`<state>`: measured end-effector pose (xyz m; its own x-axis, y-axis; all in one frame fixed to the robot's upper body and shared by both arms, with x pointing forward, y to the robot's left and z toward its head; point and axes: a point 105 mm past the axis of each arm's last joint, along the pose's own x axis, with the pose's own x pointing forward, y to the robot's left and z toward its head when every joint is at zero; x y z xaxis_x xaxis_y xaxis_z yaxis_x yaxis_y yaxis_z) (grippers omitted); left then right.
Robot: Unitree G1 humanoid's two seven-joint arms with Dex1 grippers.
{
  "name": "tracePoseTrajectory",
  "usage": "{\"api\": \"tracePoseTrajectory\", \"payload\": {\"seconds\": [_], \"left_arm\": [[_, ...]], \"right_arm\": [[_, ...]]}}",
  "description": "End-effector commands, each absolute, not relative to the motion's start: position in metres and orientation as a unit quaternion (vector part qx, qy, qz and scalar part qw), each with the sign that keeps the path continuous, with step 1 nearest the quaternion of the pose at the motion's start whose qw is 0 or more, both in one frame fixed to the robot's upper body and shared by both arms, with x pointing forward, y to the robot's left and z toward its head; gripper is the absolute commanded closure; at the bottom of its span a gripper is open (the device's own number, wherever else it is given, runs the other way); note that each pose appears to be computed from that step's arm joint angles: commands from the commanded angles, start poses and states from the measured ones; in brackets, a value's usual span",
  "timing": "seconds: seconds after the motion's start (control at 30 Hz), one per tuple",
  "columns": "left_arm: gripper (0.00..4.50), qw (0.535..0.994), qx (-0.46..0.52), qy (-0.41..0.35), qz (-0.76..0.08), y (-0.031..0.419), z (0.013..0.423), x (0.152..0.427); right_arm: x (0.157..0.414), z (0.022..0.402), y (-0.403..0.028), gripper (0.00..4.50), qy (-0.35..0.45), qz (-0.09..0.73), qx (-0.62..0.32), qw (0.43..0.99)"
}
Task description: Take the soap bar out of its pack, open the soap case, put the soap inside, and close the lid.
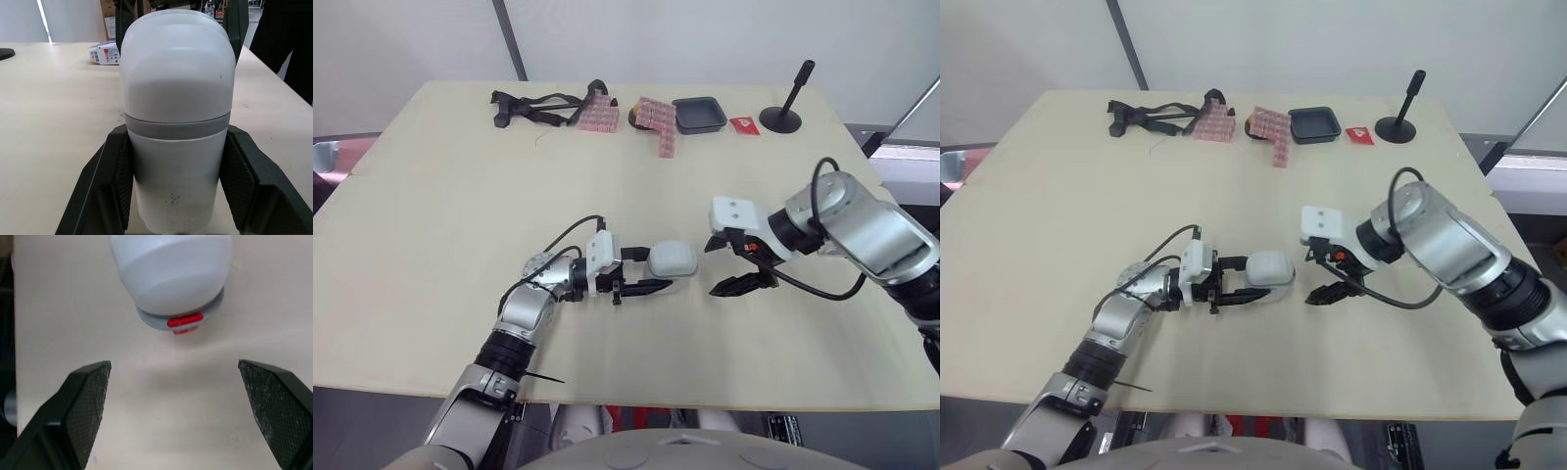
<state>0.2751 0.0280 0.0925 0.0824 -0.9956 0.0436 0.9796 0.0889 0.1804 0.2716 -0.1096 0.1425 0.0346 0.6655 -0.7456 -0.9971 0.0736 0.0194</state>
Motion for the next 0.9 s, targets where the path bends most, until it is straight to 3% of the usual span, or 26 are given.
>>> {"api": "tracePoseTrajectory", "payload": {"seconds": [0.03, 0.17, 0.63, 0.9], "left_arm": [[2.29, 0.735, 0.056, -0.089, -0.67, 0.033, 0.097, 0.276], [2.29, 0.736, 0.055, -0.091, -0.668, 0.035, 0.098, 0.276], [2.29, 0.733, 0.05, -0.092, -0.672, 0.035, 0.1, 0.273], [2.29, 0.734, 0.052, -0.092, -0.671, 0.036, 0.1, 0.274]], "right_arm": [[0.278, 0.152, -0.121, 0.03, 0.25, 0.627, -0.244, 0.697], [0.282, 0.143, -0.138, 0.03, 0.192, 0.624, -0.204, 0.729], [0.262, 0.124, -0.174, 4.48, 0.075, 0.636, -0.146, 0.754], [0.265, 0.15, -0.159, 4.48, 0.014, 0.632, -0.118, 0.766]]}}
